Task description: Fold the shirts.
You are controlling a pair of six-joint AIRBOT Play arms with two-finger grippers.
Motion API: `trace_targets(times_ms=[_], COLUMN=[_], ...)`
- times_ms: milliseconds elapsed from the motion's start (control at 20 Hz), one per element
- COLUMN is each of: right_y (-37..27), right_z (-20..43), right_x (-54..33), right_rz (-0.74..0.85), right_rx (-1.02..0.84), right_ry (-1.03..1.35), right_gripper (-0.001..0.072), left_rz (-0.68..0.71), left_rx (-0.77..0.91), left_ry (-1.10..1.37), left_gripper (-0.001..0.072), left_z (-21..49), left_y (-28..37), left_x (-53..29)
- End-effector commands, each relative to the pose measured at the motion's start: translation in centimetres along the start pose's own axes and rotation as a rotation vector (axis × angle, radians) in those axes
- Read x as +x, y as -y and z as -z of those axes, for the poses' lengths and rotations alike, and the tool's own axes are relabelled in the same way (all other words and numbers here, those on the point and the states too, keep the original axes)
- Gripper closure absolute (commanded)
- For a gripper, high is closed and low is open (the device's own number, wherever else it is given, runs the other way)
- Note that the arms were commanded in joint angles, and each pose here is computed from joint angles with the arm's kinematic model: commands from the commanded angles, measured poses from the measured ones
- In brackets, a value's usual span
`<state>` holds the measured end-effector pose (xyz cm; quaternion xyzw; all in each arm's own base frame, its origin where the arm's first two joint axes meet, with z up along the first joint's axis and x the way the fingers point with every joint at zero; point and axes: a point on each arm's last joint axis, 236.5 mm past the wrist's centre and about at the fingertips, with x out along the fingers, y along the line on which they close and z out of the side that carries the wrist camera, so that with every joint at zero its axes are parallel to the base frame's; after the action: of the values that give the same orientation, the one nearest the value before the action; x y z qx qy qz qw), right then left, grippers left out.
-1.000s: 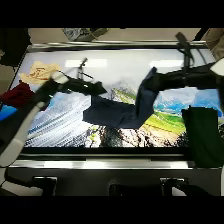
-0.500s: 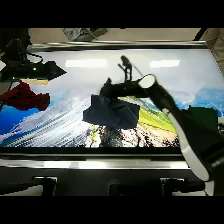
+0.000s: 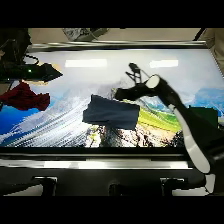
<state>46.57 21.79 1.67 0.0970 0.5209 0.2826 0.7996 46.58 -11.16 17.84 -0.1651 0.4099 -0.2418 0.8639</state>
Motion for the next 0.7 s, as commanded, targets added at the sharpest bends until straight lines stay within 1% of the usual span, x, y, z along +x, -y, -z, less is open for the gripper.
trace_targets(times_ms=[0,50,100,250,350,400,500,550,600,650], right_y=[11.3,11.8,11.5,9.1,8.5,8.3,6.9,6.0,5.4,5.2], right_z=[10.0,12.1,13.2,12.0,11.5,11.6,11.0,10.8,10.7,10.3], right_x=[-6.9,-6.5,-5.2,0.0,2.0,2.8,4.1,4.6,4.9,4.9], right_rz=[0.221,0.186,0.134,-0.039,-0.088,-0.106,-0.171,-0.201,-0.211,-0.210], right_rx=[0.090,0.153,0.206,0.344,0.413,0.434,0.445,0.450,0.442,0.405], right_ry=[-0.373,-0.413,-0.399,-0.196,-0.125,-0.128,-0.107,-0.103,-0.102,-0.089], right_gripper=[0.0075,0.0089,0.0089,0.0088,0.0089,0.0097,0.0148,0.0216,0.0366,0.0602], left_rz=[-0.015,-0.016,-0.016,-0.011,-0.009,-0.009,-0.009,-0.009,-0.010,-0.009], left_rx=[-0.009,-0.010,-0.010,-0.010,-0.009,-0.009,-0.009,-0.009,-0.009,-0.009], left_ry=[0.007,0.008,0.008,-0.005,-0.011,-0.011,-0.011,-0.011,-0.010,-0.011], left_gripper=[0.0678,0.0678,0.0678,0.0678,0.0678,0.0678,0.0678,0.0678,0.0678,0.0678], left_z=[-0.2,-0.2,-0.2,0.1,0.2,0.2,0.2,0.2,0.2,0.2], left_y=[-1.0,-1.0,-1.0,-0.9,-0.8,-0.8,-0.8,-0.8,-0.8,-0.8], left_x=[-0.5,-0.5,-0.5,-0.5,-0.5,-0.5,-0.5,-0.5,-0.5,-0.5])
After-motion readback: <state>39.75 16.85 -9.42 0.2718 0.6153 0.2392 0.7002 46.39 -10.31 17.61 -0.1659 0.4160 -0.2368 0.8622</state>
